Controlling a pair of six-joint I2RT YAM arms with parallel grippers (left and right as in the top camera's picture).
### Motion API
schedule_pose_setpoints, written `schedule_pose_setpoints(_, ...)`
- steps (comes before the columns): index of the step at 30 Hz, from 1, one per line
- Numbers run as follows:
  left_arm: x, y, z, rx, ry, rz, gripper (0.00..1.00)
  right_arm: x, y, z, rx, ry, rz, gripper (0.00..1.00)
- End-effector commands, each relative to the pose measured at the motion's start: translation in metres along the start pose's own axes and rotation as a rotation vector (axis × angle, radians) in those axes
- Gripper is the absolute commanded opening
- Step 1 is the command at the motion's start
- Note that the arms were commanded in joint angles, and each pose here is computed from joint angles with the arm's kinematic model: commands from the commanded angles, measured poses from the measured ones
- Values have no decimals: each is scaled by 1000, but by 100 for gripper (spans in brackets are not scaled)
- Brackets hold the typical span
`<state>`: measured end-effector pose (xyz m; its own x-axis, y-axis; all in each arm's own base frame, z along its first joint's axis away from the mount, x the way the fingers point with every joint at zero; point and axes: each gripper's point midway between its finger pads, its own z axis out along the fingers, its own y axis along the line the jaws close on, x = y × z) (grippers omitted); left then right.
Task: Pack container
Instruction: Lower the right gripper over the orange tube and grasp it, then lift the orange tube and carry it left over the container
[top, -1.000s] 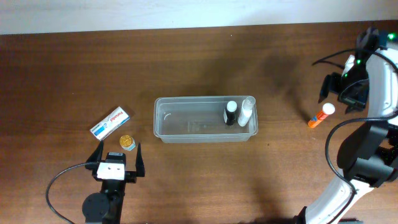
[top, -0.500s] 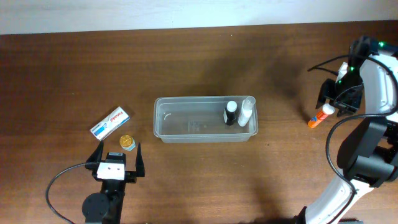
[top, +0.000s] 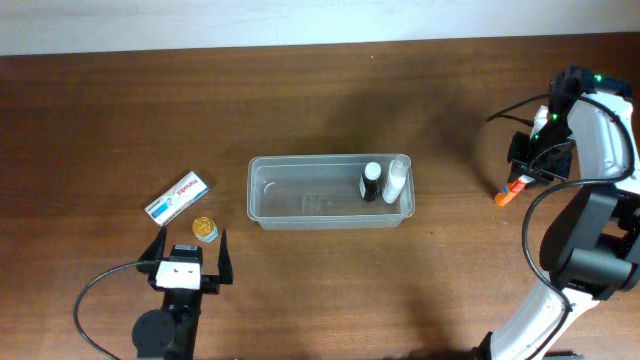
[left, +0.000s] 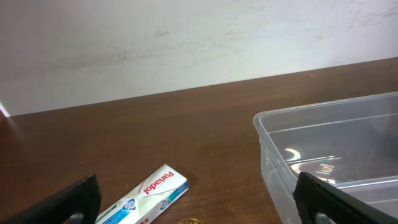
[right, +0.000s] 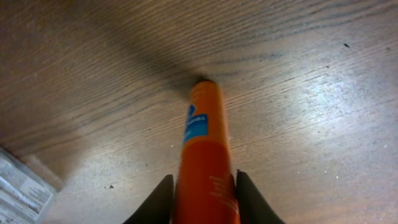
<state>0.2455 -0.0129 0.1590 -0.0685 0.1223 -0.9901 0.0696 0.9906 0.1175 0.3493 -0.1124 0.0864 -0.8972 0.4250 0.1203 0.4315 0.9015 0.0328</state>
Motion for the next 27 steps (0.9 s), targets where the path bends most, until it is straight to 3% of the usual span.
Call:
schedule_pose_setpoints(1,2,1,0,-4,2,16,100,1,1,-6,7,-22,-4,21)
schedule_pose_setpoints(15,2,1,0,-4,2,16,99,5,4,-9,0,-11,10,13)
schedule_pose_setpoints(27,2,1,0,-4,2,16,99,13,68,-78,-3,-113,-157,14)
